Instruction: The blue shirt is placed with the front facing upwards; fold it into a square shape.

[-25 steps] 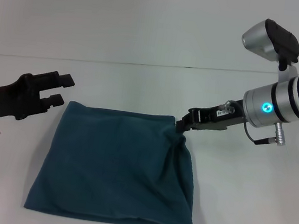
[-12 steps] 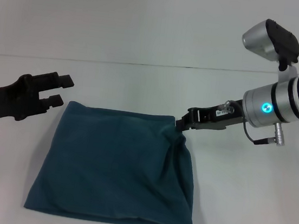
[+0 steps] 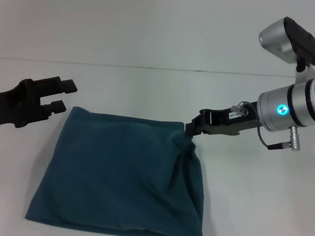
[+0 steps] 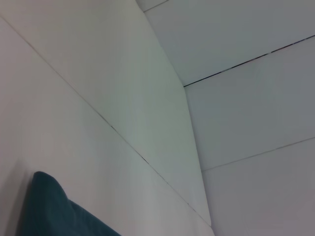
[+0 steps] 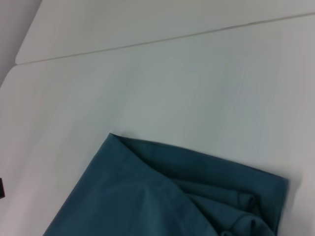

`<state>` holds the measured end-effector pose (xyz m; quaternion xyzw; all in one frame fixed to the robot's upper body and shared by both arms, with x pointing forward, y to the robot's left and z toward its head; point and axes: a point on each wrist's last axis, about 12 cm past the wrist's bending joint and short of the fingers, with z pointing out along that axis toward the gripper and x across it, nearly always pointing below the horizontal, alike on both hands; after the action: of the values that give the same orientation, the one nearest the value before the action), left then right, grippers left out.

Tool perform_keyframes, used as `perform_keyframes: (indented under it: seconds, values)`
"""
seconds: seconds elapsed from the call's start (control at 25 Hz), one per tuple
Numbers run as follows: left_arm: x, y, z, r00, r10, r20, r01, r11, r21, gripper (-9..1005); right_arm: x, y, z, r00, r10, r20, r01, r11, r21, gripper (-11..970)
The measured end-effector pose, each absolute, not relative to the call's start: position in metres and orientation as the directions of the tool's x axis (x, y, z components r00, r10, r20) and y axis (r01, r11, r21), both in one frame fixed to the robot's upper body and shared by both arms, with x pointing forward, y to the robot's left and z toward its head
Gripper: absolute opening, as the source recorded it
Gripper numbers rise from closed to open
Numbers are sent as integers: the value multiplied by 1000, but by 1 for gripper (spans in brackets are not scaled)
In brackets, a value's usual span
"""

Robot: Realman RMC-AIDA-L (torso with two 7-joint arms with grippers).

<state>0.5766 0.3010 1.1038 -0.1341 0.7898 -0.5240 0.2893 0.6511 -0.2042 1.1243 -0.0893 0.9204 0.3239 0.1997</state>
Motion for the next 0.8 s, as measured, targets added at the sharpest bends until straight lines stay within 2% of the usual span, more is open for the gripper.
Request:
perform_keyframes:
  seconds: [0.2, 0.44, 0.8]
  values:
    - [576, 301, 1104, -796, -516, -316, 90, 415, -905, 690, 650, -204, 1123, -902, -52, -428, -305, 778, 549, 178]
    - [576, 302, 1104, -796, -517, -316, 90, 414, -906, 690, 651, -200, 1122, -891, -99, -443, -339, 793, 506, 247]
    - [576, 302, 1104, -795, -518, -316, 91, 414, -906, 690, 653, -190, 1119, -878, -106, -467, -354, 800, 484, 210]
